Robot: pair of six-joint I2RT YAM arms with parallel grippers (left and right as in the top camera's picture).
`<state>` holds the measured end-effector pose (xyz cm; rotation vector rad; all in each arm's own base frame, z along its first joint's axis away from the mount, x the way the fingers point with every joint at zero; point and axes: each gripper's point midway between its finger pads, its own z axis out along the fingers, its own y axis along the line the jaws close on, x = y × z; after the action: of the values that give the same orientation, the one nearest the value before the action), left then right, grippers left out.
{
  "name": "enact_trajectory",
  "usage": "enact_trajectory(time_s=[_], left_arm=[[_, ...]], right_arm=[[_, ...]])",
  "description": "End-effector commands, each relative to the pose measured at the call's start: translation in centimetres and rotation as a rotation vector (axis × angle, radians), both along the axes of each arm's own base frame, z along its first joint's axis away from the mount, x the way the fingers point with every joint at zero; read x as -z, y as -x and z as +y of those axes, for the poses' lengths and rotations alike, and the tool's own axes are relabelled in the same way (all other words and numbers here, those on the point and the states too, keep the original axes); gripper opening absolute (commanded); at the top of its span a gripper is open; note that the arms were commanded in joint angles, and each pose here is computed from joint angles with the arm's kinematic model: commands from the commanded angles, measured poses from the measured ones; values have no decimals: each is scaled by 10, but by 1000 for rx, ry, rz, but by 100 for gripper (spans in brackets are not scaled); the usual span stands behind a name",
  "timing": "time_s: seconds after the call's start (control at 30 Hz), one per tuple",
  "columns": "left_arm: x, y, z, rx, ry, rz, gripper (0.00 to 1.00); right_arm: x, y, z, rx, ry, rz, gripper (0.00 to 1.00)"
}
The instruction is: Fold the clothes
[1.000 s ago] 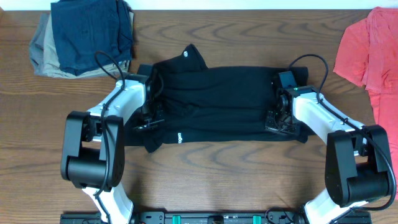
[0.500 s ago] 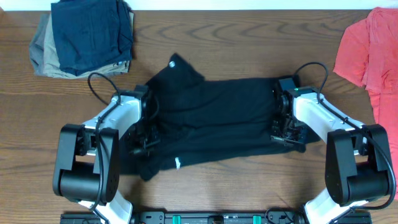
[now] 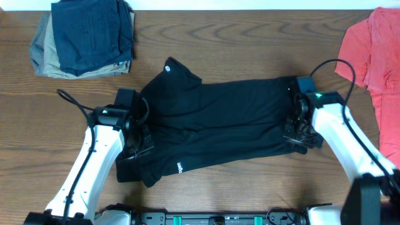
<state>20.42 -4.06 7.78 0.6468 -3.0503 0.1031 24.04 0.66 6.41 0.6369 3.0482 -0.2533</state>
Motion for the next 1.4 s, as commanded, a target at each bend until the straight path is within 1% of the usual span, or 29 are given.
enact_trajectory(time_s=[0.0,0.03,0.07,0.13,0.17,0.2,0.23,0.27,0.4,0.53,0.73,0.8,0.87,1.07,1.2,1.37], left_arm=[[-1,-8,1,11,-5,-25,24],[0,-10,0,19,4,-30,24],[2,-13,-3,21,17,-32,25],[5,-17,-10,24,52,-31,27],[8,-19,-14,25,74,-26,32],[10,-21,-18,25,94,-21,40],[13,-23,-22,25,112,-17,50],[17,-26,-25,25,132,-13,58],[35,-37,-31,24,151,6,66],[57,-49,-32,22,151,19,66],[82,-71,-35,25,155,-14,66],[82,-80,-37,28,159,-50,65],[81,-90,-38,35,165,-93,61],[69,-116,-41,58,174,-183,59],[67,-116,-42,57,174,-181,59],[71,-101,-34,51,138,-118,59]], right_arm=[[-20,-21,-1,-23,0,-121,63],[-22,-27,2,-44,-14,-144,70],[-24,-32,6,-66,-36,-162,73],[-24,-39,19,-105,-107,-187,75],[-23,-41,28,-123,-154,-193,75],[-23,-42,34,-134,-186,-196,76],[-23,-43,37,-138,-206,-198,76],[-23,-44,41,-141,-223,-201,77],[-21,-45,45,-149,-236,-199,77],[-21,-44,45,-160,-235,-193,78],[-20,-41,44,-174,-232,-182,80],[-20,-41,44,-173,-232,-178,80],[-20,-40,44,-173,-231,-177,80],[-20,-38,44,-172,-231,-168,80],[-19,-38,44,-172,-230,-167,81],[-19,-38,43,-179,-225,-167,81]])
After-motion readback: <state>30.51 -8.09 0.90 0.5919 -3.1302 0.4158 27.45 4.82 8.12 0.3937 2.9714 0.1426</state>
